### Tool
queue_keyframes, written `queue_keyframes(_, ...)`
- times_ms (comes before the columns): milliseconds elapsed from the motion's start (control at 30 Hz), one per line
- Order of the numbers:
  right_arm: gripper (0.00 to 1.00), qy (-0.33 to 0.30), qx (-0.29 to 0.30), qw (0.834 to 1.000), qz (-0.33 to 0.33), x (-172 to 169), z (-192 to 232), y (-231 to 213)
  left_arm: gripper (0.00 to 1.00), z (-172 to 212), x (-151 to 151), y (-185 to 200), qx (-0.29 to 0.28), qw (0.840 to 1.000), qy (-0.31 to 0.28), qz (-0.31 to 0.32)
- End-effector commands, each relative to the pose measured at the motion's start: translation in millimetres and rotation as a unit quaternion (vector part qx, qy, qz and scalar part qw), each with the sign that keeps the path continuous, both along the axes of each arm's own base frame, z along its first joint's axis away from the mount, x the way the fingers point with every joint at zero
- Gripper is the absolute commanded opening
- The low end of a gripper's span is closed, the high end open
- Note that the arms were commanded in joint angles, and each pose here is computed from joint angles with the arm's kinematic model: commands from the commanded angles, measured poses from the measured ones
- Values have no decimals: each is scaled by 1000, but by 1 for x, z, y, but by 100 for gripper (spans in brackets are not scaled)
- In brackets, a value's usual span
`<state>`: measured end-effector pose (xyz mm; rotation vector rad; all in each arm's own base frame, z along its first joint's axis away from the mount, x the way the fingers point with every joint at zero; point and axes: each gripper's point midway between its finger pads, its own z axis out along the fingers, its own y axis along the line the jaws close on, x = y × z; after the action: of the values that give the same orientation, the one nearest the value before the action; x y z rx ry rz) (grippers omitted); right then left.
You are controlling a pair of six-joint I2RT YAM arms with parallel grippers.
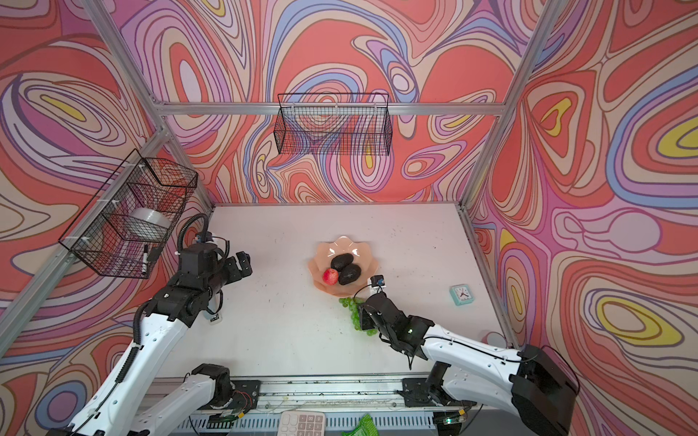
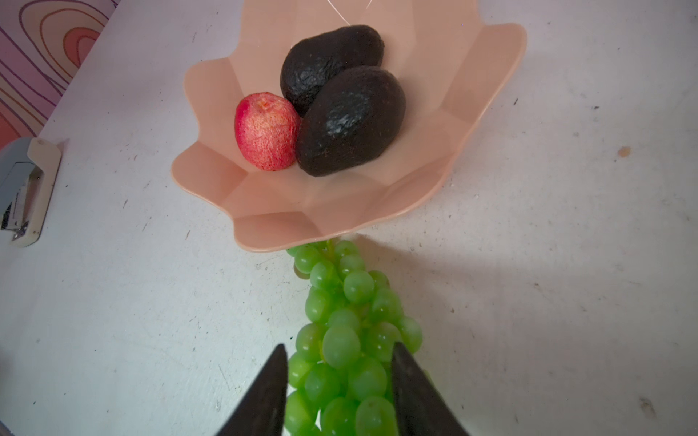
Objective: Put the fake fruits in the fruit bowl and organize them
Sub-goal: 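Lift the green grapes with the right gripper and carry them over the bowl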
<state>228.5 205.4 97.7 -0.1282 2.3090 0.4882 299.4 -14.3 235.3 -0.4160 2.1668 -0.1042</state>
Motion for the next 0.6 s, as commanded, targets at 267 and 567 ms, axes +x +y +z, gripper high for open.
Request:
queue_keyframes(267, 88, 14, -38, 999, 22, -5, -32, -1, 100, -5, -1, 1, -5, 1000, 6, 4)
queue_keyframes(567, 87, 32, -61, 997, 22, -3, -60, 1, 100, -5, -2, 2, -3, 1000, 8, 5)
